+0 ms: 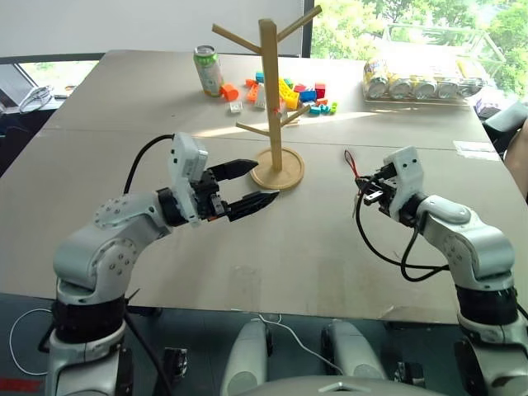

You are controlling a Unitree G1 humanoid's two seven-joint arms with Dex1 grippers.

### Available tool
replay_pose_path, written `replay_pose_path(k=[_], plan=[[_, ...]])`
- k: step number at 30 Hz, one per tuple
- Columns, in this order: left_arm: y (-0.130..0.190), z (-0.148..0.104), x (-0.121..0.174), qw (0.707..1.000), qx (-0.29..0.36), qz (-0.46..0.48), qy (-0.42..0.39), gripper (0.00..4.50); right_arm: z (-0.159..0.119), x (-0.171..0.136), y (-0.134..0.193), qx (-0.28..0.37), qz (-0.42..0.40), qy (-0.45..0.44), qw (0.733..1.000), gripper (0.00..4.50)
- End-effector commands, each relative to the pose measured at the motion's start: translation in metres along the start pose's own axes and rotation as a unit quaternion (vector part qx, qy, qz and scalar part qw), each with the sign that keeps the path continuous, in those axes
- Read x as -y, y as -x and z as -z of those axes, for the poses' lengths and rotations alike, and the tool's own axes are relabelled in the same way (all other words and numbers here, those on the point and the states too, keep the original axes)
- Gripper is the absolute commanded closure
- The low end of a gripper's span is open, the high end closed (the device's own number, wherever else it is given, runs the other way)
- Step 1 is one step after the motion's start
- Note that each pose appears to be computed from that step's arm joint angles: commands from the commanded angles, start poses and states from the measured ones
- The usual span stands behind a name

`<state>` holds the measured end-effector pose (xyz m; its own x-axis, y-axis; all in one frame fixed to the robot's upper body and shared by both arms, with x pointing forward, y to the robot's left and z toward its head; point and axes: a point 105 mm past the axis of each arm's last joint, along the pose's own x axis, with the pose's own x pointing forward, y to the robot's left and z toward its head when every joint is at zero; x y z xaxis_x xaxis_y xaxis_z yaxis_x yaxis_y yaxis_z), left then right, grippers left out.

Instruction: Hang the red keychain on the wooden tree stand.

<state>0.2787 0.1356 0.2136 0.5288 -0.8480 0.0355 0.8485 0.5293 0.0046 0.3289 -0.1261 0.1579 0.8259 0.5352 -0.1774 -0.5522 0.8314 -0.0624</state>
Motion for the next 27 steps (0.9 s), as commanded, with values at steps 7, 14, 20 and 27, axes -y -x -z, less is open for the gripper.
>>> replay_pose_path(k=[7,14,20,27], plan=[[0.008,-0.027,0.030,0.995,0.087,-0.051,0.014,0.00,-0.057,-0.052,0.012,0.181,-0.083,0.054,0.979,4.44],[0.016,-0.030,0.033,0.993,0.097,-0.067,0.024,0.00,-0.075,-0.068,0.007,0.232,-0.131,0.070,0.961,4.44],[0.018,-0.032,0.034,0.992,0.100,-0.069,0.028,0.00,-0.080,-0.083,-0.002,0.250,-0.169,0.097,0.948,4.44],[0.018,-0.035,0.037,0.991,0.108,-0.067,0.030,0.00,-0.089,-0.079,-0.018,0.262,-0.161,0.096,0.947,4.44]])
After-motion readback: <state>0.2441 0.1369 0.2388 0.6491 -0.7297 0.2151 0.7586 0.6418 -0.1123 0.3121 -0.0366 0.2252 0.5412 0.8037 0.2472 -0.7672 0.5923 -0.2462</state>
